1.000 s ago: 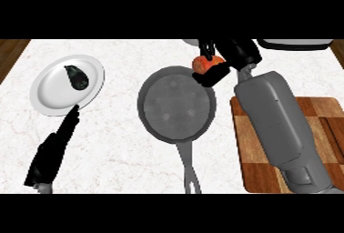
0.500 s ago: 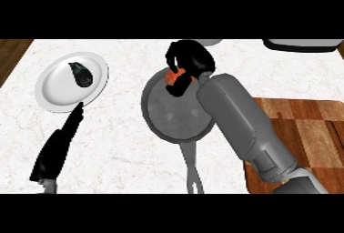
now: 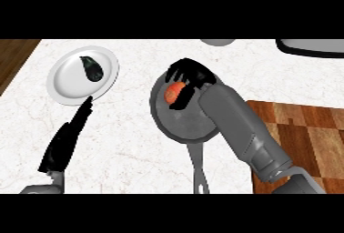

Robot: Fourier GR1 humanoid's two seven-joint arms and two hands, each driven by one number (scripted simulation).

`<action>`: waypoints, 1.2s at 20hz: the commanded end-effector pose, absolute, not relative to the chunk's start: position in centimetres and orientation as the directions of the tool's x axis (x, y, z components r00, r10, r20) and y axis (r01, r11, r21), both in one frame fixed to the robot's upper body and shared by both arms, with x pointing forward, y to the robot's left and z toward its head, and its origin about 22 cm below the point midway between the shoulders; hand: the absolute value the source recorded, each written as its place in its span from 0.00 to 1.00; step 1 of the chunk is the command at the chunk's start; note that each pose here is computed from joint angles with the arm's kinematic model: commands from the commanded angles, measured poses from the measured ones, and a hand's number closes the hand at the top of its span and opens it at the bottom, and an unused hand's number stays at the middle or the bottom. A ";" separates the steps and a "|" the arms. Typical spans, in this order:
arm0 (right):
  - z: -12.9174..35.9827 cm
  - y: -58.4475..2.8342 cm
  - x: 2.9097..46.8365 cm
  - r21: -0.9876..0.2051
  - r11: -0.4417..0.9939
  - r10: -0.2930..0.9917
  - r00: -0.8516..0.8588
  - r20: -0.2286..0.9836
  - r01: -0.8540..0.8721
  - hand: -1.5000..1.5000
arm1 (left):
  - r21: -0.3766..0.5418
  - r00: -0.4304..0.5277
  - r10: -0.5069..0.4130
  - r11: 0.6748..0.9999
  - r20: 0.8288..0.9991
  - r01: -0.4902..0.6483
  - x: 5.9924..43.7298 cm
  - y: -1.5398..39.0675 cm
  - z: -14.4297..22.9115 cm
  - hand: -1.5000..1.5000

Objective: Pick the squash from the cutting board and place it in the pan

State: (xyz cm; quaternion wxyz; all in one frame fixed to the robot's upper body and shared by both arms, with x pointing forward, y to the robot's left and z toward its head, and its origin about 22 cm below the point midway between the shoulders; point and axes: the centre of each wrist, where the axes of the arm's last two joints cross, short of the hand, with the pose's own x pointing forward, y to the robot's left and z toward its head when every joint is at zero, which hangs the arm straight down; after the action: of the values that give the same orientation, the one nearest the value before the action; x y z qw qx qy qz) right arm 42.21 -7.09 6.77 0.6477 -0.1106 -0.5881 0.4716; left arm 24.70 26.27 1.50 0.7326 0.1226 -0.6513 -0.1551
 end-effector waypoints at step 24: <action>8.0 -23.2 45.1 -0.239 0.969 0.245 -0.121 0.962 0.061 0.00 | 0.369 0.142 -0.365 0.929 0.920 -0.004 22.5 28.0 1.1 0.50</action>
State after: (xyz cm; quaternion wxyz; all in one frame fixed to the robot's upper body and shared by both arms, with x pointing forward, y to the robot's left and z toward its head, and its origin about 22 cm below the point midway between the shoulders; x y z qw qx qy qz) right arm 45.23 -17.82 7.92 0.6739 -0.0942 -0.7280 0.0841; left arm 23.06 27.56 1.09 0.7427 0.1426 -0.6414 -0.1291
